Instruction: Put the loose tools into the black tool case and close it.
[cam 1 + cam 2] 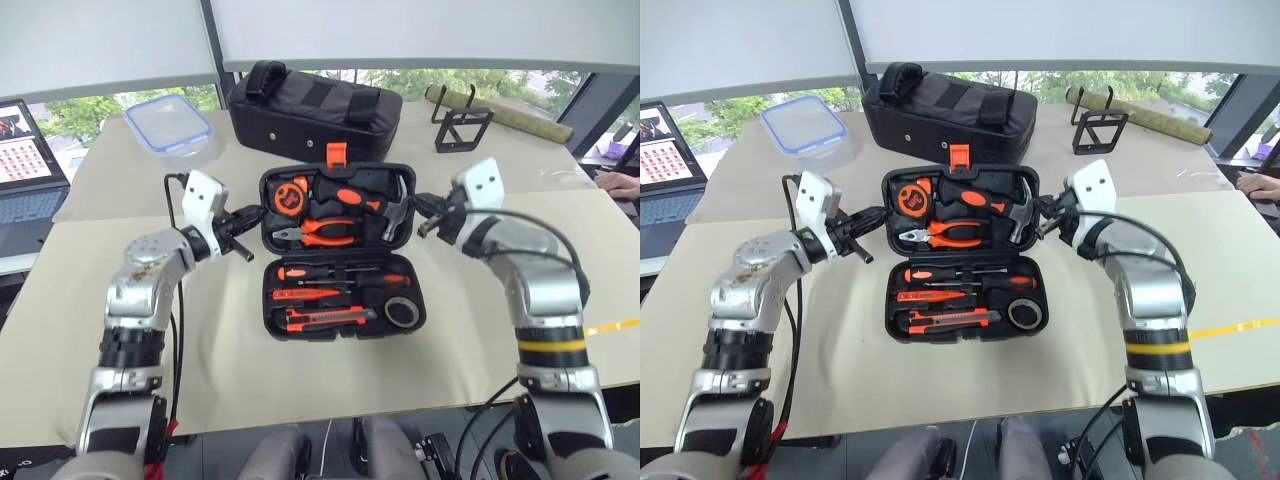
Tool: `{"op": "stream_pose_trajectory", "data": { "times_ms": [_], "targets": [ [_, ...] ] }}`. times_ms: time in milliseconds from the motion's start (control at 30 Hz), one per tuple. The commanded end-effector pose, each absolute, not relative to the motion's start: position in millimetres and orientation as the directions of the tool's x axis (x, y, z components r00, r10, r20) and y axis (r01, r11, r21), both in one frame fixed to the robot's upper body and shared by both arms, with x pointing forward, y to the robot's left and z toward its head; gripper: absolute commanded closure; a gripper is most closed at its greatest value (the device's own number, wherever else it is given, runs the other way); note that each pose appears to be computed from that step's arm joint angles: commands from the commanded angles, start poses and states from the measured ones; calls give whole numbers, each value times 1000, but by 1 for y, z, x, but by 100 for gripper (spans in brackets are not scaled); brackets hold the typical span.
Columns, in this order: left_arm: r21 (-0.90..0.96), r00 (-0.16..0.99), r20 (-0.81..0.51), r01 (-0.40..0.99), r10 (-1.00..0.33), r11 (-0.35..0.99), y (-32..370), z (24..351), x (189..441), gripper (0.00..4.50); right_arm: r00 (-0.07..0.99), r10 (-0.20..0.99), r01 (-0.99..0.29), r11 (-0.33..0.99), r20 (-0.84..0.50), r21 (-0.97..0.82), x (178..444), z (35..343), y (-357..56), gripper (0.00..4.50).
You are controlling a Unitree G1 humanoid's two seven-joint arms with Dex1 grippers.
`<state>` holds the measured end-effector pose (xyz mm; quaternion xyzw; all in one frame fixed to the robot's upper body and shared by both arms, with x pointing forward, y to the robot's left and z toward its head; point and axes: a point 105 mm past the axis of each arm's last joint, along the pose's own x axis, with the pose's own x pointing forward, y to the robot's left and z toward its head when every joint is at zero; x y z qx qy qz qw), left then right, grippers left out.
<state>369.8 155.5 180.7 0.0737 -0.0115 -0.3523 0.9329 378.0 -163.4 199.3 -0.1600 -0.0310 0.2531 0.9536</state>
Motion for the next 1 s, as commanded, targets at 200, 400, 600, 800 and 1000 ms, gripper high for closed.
{"op": "stream_pose_trajectory", "data": {
  "times_ms": [200, 400, 600, 800, 1000],
  "targets": [
    [86, 775, -3, 630, -632, 772, 159, 172, 327, 414, 781, 608, -488, 738, 146, -466, 318, 207, -152, 370],
    [-9, 750, -114, 655, -652, 755, 188, 165, 273, 201, 743, 667, -581, 682, 52, -445, 262, 208, -171, 178],
    [-53, 685, -404, 644, -606, 763, 271, 151, 244, 7, 558, 774, -825, 477, -300, -302, 201, 182, -195, 7],
    [17, 680, -428, 665, -596, 746, 273, 160, 296, 7, 639, 716, -767, 617, -281, -173, 226, 171, -200, 7],
    [-38, 661, -405, 678, -632, 734, 222, 157, 337, 7, 726, 660, -686, 715, -193, -136, 275, 190, -189, 7]
  ]
}}
